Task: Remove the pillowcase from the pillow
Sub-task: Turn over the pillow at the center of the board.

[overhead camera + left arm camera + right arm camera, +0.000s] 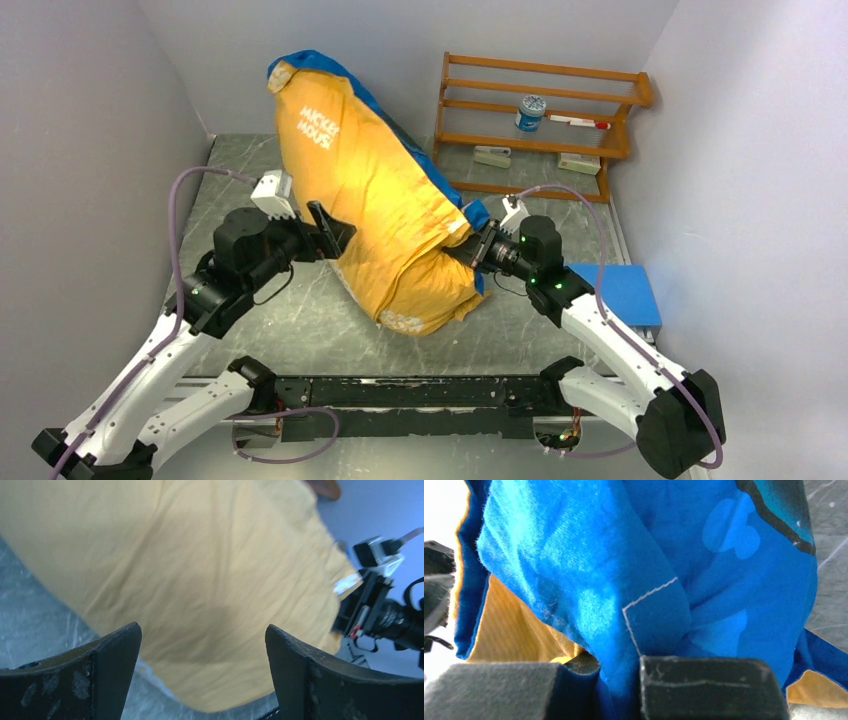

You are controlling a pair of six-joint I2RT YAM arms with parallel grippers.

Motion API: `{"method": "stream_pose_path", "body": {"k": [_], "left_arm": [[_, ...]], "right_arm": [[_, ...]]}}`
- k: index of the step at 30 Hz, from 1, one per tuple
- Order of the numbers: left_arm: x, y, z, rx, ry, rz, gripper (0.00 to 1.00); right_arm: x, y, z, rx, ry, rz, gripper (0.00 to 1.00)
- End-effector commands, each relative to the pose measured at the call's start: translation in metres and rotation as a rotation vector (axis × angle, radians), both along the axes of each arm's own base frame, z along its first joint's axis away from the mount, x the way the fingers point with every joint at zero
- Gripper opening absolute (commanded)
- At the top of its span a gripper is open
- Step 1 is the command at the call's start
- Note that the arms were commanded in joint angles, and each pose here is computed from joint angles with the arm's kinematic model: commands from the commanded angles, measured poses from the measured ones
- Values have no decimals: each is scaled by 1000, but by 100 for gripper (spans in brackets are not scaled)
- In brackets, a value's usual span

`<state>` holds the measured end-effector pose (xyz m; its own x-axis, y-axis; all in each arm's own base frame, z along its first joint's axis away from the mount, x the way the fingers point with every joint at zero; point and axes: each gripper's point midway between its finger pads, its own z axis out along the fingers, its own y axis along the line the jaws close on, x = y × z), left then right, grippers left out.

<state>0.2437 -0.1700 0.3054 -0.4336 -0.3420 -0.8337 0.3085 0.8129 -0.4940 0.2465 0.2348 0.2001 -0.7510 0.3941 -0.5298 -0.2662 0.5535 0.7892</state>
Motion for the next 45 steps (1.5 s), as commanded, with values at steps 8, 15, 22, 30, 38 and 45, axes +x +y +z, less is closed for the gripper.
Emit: {"method": "stream_pose_path", "body": {"k": [8, 15, 22, 30, 38, 45], "left_arm": [[7, -58, -91, -102, 183, -179, 97], [12, -86, -112, -117, 260, -292, 63], [15, -81, -122, -54, 259, -282, 13], [5, -68, -132, -30, 271, -253, 13], [-8, -45, -131, -28, 267, -166, 56], [-12, -19, -151, -108, 291, 6, 96]], "right_arm": [[-17, -31, -116, -251, 318, -100, 9], [-11, -58, -92, -401, 224, -158, 50], [-1, -73, 27, -377, -101, -201, 99], [10, -89, 95, -405, -221, -289, 100], [37, -45, 112, -413, -297, -83, 100], [90, -20, 1, -655, -63, 27, 100]]}}
